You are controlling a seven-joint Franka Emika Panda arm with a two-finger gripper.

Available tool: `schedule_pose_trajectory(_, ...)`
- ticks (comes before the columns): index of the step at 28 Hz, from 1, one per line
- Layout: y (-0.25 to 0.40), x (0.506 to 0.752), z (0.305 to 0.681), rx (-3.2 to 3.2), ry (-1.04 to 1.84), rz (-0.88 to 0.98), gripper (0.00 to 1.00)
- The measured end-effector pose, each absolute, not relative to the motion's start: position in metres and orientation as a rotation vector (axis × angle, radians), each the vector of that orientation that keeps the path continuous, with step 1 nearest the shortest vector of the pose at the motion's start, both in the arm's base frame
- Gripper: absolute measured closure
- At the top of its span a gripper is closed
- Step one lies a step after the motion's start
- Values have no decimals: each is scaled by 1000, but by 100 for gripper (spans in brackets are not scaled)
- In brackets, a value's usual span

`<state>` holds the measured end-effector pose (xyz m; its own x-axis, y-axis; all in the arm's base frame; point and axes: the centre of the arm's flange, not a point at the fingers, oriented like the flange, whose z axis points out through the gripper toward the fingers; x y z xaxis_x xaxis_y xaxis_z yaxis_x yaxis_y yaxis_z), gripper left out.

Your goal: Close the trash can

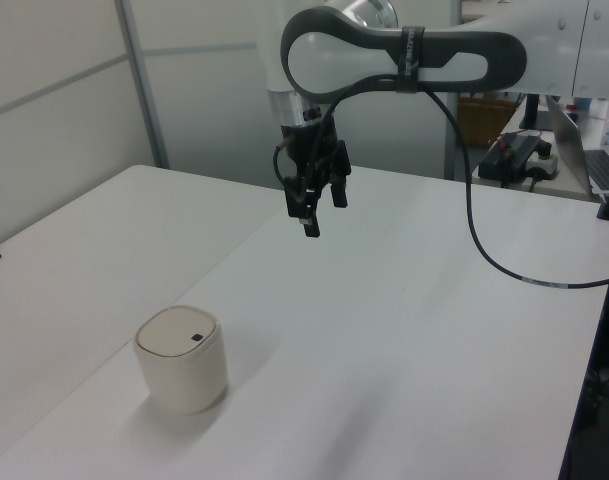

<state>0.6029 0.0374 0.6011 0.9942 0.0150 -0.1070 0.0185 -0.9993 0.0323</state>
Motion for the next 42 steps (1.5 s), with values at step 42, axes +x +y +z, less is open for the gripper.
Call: schedule_pose_trajectory(42,36,604,601,3104,22,-154,0)
